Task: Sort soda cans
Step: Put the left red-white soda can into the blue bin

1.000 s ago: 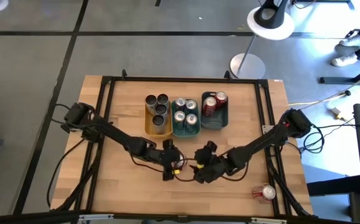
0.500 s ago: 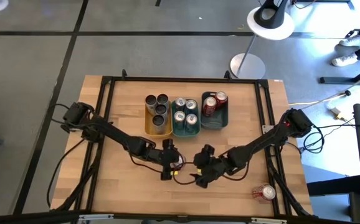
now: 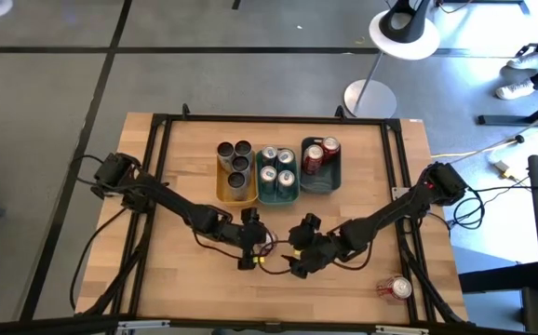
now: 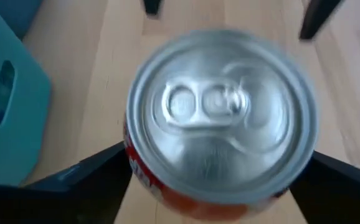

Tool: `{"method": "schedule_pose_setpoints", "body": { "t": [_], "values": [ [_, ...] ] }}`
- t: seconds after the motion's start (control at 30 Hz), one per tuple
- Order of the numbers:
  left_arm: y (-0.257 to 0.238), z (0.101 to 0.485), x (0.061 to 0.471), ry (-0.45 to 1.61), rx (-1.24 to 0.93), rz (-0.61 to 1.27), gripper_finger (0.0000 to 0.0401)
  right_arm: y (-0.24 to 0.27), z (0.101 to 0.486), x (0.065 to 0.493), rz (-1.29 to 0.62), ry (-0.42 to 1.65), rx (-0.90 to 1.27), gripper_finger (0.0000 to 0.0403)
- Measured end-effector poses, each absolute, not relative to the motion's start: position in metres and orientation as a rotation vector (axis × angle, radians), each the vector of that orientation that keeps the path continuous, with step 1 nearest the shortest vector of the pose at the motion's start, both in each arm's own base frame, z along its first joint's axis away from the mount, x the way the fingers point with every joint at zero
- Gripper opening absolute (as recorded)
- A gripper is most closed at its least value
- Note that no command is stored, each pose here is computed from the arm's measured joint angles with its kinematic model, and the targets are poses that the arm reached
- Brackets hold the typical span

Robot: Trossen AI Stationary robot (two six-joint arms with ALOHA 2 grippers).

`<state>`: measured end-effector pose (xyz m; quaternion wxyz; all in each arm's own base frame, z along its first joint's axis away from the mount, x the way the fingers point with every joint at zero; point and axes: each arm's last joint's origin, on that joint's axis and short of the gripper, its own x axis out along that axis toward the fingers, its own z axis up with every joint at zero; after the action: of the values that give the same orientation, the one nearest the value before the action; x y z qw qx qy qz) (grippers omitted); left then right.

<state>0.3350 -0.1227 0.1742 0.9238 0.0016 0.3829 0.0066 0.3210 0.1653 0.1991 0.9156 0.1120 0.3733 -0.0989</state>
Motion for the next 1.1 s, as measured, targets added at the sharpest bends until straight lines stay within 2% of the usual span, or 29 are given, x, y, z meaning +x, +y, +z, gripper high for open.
{"method": "schedule_pose_setpoints", "body": {
  "t": [0.1, 0.3, 0.43, 0.57, 0.87, 1.1],
  "values": [
    [-0.121, 0.179, 0.33, 0.808, 0.004, 0.019, 0.0393, 0.165, 0.199, 0.321, -0.217, 0.758, 0.224, 0.0388],
    [-0.116, 0.212, 0.31, 0.808, -0.025, 0.021, 0.0383, 0.164, 0.2, 0.323, -0.196, 0.765, 0.236, 0.0388],
    [-0.117, 0.234, 0.293, 0.791, -0.023, -0.002, 0.0385, 0.16, 0.203, 0.327, -0.244, 0.696, 0.189, 0.0388],
    [-0.118, 0.244, 0.283, 0.782, -0.021, 0.002, 0.0387, 0.156, 0.206, 0.334, -0.211, 0.665, 0.207, 0.0398],
    [-0.125, 0.228, 0.276, 0.783, 0.006, 0.009, 0.0388, 0.163, 0.223, 0.345, -0.138, 0.505, 0.176, 0.0393],
    [-0.123, 0.216, 0.272, 0.796, -0.016, 0.025, 0.0388, 0.16, 0.205, 0.351, -0.208, 0.489, 0.132, 0.0392]
  ]
}}
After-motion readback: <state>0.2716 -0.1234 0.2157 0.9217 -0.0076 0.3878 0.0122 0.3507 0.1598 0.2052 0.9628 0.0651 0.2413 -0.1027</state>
